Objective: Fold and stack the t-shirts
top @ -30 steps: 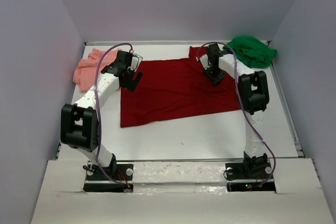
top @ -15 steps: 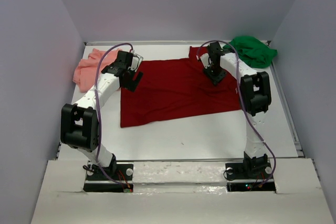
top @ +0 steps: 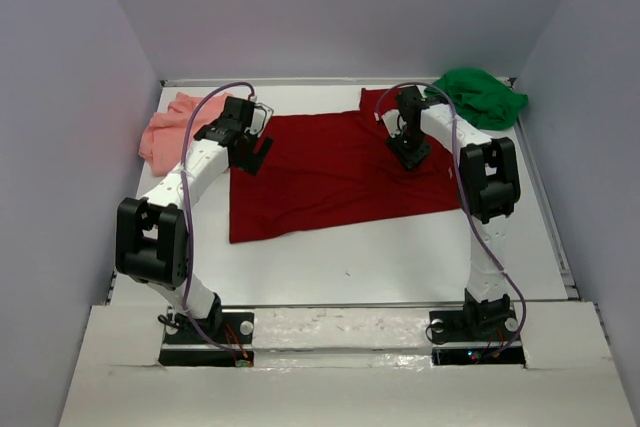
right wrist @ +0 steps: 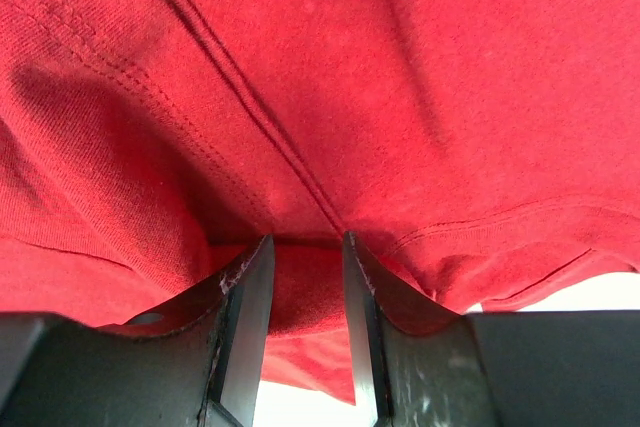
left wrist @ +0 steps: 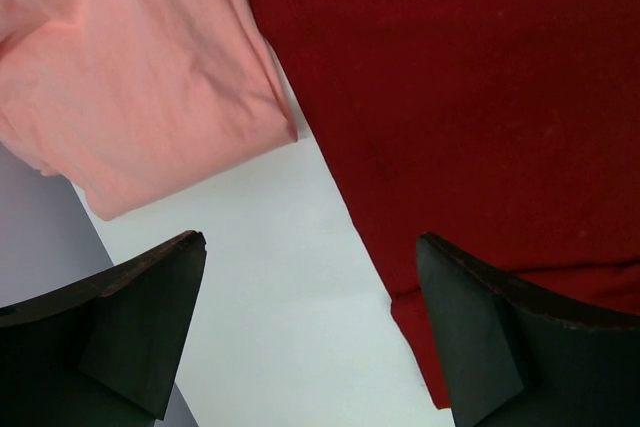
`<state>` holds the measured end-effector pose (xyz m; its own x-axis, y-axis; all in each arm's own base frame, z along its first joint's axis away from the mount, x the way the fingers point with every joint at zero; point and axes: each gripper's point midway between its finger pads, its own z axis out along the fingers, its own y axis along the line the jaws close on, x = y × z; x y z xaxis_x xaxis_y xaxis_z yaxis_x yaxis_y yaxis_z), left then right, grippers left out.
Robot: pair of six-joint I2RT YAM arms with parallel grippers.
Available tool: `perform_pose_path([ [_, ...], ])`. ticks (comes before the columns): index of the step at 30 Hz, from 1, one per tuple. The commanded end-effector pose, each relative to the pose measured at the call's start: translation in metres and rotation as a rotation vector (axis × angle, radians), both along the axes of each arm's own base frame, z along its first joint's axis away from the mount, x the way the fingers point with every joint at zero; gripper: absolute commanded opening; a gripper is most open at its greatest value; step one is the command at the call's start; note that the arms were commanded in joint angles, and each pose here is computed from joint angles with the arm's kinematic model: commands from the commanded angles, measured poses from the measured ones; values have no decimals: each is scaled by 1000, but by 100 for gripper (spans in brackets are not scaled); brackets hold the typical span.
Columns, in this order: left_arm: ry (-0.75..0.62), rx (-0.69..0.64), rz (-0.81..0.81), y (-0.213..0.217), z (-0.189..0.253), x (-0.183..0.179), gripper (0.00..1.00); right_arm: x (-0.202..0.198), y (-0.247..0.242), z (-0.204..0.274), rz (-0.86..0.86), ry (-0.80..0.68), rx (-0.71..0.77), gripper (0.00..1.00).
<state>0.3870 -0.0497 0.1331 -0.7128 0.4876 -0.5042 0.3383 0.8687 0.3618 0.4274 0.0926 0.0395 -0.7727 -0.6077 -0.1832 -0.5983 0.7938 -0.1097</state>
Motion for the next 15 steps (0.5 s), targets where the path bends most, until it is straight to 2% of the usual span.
perform_pose_path([
  [1, -19, 17, -11, -1, 9, 1, 99, -7, 7, 12, -3, 9, 53, 40],
  [13, -12, 31, -15, -4, 9, 3, 99, -18, 10, 8, -3, 47, 76, 41],
  [14, -12, 31, -14, -3, 9, 3, 99, -20, 11, 6, -2, 56, 79, 40],
  [15, -14, 29, -12, -3, 9, 3, 99, -22, 11, 5, -4, 61, 80, 35],
])
